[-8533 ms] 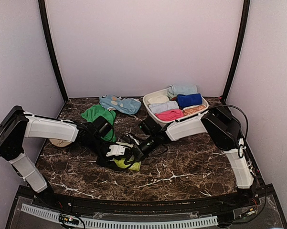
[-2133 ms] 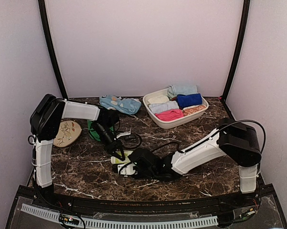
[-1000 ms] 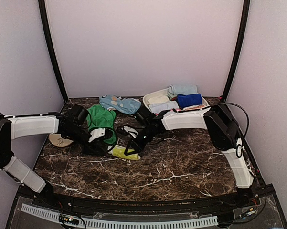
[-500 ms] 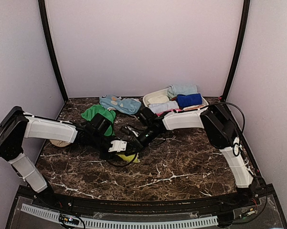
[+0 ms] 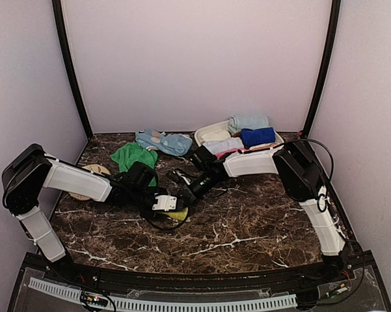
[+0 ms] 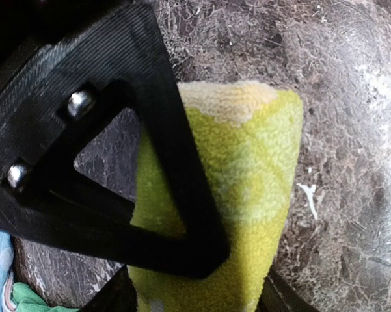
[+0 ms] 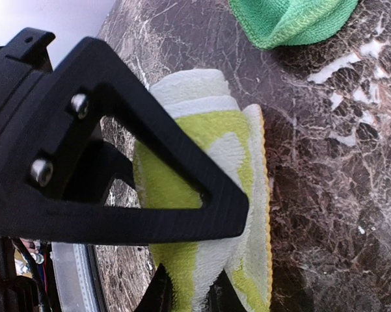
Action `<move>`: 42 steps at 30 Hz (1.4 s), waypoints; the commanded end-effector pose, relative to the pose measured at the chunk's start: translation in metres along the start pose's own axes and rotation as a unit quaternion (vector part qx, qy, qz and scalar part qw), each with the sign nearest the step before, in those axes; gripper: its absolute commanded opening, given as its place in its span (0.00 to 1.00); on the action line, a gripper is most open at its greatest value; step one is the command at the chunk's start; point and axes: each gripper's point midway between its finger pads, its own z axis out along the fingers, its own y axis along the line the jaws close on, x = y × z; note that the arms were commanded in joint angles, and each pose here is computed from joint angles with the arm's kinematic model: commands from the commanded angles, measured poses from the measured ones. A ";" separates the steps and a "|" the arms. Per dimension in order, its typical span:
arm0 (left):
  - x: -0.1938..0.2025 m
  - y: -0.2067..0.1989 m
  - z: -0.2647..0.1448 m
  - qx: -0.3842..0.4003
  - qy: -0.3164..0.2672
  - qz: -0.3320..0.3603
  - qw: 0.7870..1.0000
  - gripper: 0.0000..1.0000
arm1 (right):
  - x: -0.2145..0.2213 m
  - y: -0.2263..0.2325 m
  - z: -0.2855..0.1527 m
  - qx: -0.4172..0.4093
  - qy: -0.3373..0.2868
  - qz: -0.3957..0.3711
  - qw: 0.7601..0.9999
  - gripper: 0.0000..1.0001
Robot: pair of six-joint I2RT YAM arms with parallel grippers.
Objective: Roll the towels
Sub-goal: Roll the towel at the center of the board, then pick up the towel from the center of the board.
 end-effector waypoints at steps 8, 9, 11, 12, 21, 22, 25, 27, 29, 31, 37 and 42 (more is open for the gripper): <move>0.040 -0.009 0.017 -0.008 0.090 0.009 0.996 0.54 | 0.040 0.004 0.017 -0.063 0.052 0.077 0.994 0.10; 0.041 -0.012 0.019 -0.008 0.094 0.019 0.995 0.53 | 0.037 0.008 0.016 -0.072 0.047 0.074 0.994 0.10; 0.048 -0.019 0.024 0.000 0.106 0.037 0.994 0.42 | 0.032 0.012 0.013 -0.080 0.040 0.072 0.993 0.14; 0.050 -0.022 0.025 0.005 0.111 0.041 0.993 0.28 | 0.029 0.012 0.011 -0.077 0.036 0.070 0.994 0.17; 0.021 -0.021 -0.005 0.089 0.070 -0.089 0.990 0.00 | -0.019 -0.025 -0.073 0.105 -0.097 0.016 0.990 0.47; 0.015 -0.019 -0.012 0.103 0.061 -0.112 0.986 0.00 | -0.027 -0.025 -0.090 0.126 -0.125 0.003 0.984 0.48; -0.005 -0.005 -0.034 0.137 0.021 -0.185 0.973 0.00 | -0.039 -0.018 -0.133 0.176 -0.190 -0.035 0.965 0.48; -0.017 0.004 -0.047 0.164 -0.008 -0.235 0.958 0.00 | -0.044 -0.001 -0.151 0.180 -0.217 -0.068 0.957 0.49; -0.018 0.019 -0.059 0.181 -0.030 -0.290 0.939 0.00 | -0.040 0.015 -0.157 0.165 -0.232 -0.093 0.954 0.50; -0.023 0.030 -0.066 0.194 -0.046 -0.326 0.924 0.00 | -0.040 0.029 -0.161 0.148 -0.251 -0.111 0.950 0.50; -0.043 0.045 -0.081 0.219 -0.091 -0.368 0.899 0.00 | -0.040 0.074 -0.142 0.085 -0.266 -0.144 0.950 0.52; -0.054 0.054 -0.087 0.225 -0.107 -0.376 0.892 0.00 | -0.049 0.094 -0.123 0.045 -0.272 -0.148 0.950 0.52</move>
